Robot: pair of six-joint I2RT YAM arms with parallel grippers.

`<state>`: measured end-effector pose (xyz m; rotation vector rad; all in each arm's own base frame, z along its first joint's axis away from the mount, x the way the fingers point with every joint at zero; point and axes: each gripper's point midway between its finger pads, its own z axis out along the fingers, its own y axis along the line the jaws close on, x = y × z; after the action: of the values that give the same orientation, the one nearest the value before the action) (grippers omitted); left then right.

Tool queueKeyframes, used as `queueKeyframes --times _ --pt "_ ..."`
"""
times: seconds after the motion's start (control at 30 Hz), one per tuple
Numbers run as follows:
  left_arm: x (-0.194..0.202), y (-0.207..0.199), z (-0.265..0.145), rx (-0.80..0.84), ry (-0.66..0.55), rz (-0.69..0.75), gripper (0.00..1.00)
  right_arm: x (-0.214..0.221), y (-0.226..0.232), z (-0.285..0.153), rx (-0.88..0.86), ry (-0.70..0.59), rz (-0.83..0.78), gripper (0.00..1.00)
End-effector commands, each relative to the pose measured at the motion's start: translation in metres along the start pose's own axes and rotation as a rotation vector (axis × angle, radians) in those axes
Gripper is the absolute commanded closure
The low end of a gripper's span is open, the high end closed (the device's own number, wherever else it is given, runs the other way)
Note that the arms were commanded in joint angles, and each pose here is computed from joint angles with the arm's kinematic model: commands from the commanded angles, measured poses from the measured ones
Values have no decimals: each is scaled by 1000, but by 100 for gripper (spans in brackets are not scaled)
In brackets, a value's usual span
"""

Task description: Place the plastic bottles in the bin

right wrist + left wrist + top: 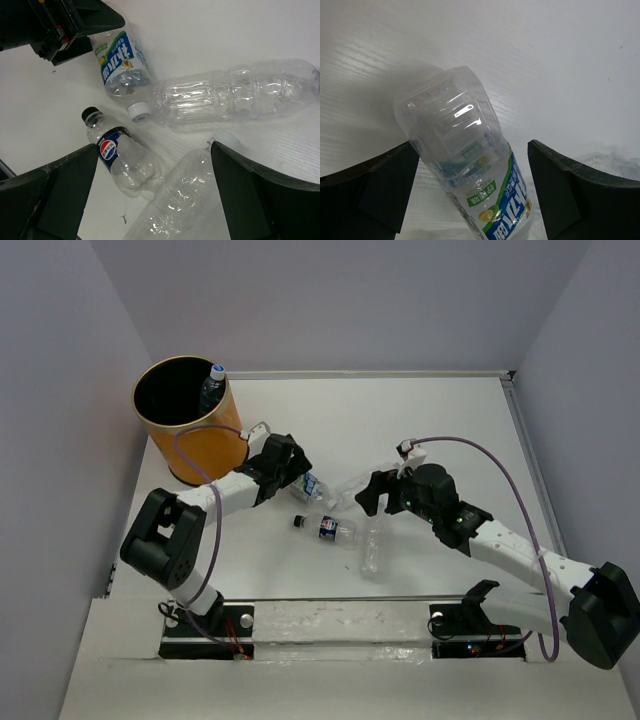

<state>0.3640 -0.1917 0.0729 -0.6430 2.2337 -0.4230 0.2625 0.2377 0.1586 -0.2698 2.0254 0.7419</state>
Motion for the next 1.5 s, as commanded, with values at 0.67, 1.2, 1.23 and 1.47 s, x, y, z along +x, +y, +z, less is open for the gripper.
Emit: queueKeyframes --times 0.67,1.2,1.23,1.47 --pt "-63 -15 5 -84 -214 162 43 -14 -23 -9 121 -108 -9 0" --pt "-198 -126 -190 367 -526 64 45 -21 -36 -15 187 -175 28 0" --pt "-215 -127 -213 376 -582 53 45 -21 -36 -15 188 -176 28 0" --pt "-314 -48 -275 5 -921 31 45 -22 -33 -17 168 -189 35 0"
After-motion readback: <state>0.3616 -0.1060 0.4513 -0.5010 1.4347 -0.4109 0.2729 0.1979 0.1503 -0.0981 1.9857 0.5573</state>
